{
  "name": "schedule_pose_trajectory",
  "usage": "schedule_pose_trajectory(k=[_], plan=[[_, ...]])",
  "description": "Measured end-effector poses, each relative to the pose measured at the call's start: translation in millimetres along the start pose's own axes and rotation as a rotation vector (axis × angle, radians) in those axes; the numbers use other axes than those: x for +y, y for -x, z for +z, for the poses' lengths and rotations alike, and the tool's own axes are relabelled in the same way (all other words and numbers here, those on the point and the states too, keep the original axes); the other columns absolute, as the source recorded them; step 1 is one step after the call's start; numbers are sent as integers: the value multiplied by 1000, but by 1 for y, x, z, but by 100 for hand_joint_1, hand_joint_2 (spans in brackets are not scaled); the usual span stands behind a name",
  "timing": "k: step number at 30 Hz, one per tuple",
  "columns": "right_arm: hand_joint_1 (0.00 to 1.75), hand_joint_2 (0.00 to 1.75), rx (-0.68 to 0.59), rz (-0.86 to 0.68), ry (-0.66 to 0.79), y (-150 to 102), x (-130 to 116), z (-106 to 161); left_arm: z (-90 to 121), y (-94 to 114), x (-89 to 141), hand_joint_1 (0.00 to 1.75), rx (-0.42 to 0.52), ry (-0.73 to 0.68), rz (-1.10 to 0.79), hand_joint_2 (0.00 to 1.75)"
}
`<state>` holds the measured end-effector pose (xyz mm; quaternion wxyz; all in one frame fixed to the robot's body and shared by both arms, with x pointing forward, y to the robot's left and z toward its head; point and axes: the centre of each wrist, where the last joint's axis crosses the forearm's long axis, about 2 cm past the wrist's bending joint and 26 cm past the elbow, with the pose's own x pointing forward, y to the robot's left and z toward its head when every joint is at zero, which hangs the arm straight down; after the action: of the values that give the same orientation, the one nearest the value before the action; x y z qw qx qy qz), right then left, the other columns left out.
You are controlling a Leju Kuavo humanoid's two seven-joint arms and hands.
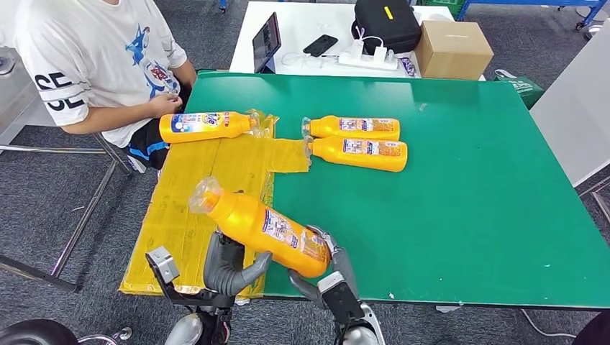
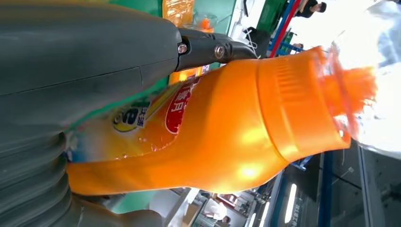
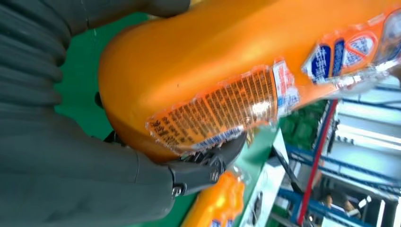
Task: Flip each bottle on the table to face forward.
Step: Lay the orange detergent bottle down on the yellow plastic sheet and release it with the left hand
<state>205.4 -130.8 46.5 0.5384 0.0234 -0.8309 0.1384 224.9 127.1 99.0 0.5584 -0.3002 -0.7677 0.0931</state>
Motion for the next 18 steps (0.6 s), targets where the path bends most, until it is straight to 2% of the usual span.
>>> schedule_pose_trajectory(k=[18], plan=[[175, 175, 23, 66, -146, 10, 25, 9, 6, 8, -1, 0, 72, 14, -116, 175]])
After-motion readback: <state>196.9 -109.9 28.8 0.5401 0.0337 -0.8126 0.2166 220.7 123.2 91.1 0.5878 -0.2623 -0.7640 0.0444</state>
